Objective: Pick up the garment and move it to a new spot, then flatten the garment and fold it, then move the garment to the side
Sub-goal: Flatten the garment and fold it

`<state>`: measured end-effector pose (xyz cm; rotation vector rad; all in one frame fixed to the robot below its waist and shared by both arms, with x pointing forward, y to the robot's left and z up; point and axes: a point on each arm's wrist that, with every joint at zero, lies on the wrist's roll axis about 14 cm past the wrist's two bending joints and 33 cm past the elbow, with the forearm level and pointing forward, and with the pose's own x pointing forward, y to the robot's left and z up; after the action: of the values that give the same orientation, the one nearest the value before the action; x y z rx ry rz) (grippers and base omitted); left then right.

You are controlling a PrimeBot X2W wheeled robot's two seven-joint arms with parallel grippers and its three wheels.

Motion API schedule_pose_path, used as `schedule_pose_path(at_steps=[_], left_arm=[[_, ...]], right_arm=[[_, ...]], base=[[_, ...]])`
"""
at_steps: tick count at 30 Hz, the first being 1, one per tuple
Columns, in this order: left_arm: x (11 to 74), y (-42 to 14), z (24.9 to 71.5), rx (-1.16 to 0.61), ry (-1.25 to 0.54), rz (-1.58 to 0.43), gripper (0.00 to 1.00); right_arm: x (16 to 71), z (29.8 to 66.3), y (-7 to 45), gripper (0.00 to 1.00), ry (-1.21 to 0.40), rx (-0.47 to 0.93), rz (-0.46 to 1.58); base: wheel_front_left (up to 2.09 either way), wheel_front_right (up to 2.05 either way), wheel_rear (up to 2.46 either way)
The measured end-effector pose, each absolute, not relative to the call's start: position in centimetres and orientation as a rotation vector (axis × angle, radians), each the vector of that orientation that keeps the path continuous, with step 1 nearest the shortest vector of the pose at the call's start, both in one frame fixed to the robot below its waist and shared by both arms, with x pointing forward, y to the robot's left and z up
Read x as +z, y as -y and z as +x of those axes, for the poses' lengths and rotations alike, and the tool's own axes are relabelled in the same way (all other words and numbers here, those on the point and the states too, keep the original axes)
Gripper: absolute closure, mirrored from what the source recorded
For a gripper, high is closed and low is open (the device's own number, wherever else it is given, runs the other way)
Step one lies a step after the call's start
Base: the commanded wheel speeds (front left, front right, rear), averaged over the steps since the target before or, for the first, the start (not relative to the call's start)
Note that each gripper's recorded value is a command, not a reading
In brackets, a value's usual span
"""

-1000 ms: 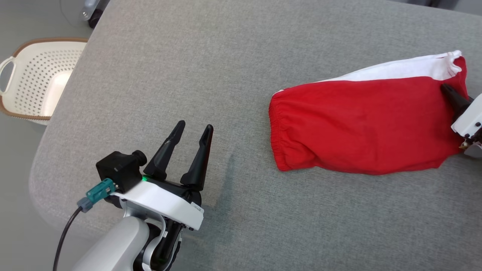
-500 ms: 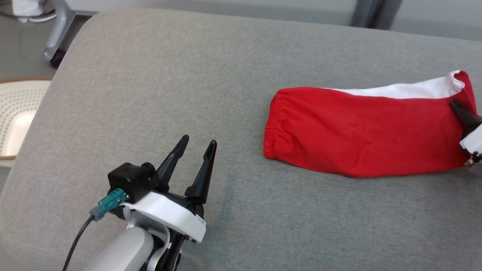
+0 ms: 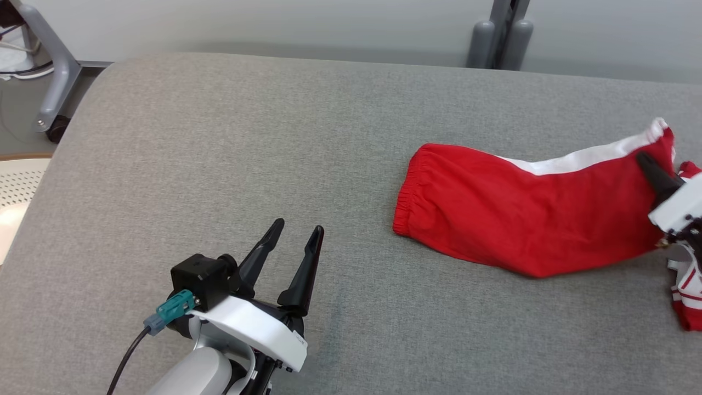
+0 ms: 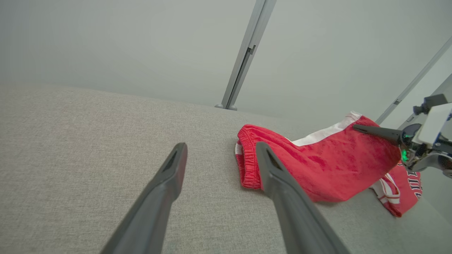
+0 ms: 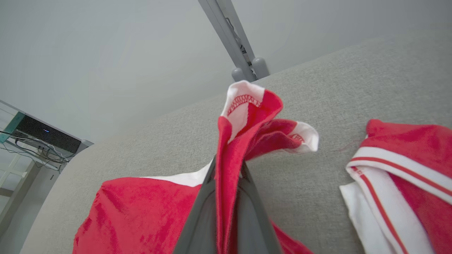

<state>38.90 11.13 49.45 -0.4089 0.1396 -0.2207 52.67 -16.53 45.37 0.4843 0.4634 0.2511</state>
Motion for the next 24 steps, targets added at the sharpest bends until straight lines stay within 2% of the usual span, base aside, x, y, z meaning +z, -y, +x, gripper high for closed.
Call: schedule_pose_path(at_steps=[9,17,22,23,24], left_arm=[[49.1,-12.3,37.4,-0.175,-0.148,-0.417,0.00],[48.8,-14.2,36.0,-0.106,-0.148,-0.425,0.00],[48.4,-15.4,35.3,-0.062,-0.153,-0.422,0.00],[48.3,-15.5,35.2,-0.057,-0.156,-0.422,0.00],[48.2,-15.6,35.2,-0.054,-0.156,-0.422,0.00]], right_arm=[[48.0,53.5,7.5,1.00,-0.448,0.442,0.505],[45.4,51.4,-1.4,1.00,-0.583,0.585,0.476],[44.0,51.0,-3.9,1.00,-0.637,0.604,0.446],[43.7,50.8,-4.1,0.95,-0.648,0.604,0.439],[43.5,50.6,-4.5,0.56,-0.655,0.610,0.435]], base=[[0.00,0.00,0.00],[0.00,0.00,0.00],[0.00,0.00,0.00],[0.00,0.00,0.00],[0.00,0.00,0.00]])
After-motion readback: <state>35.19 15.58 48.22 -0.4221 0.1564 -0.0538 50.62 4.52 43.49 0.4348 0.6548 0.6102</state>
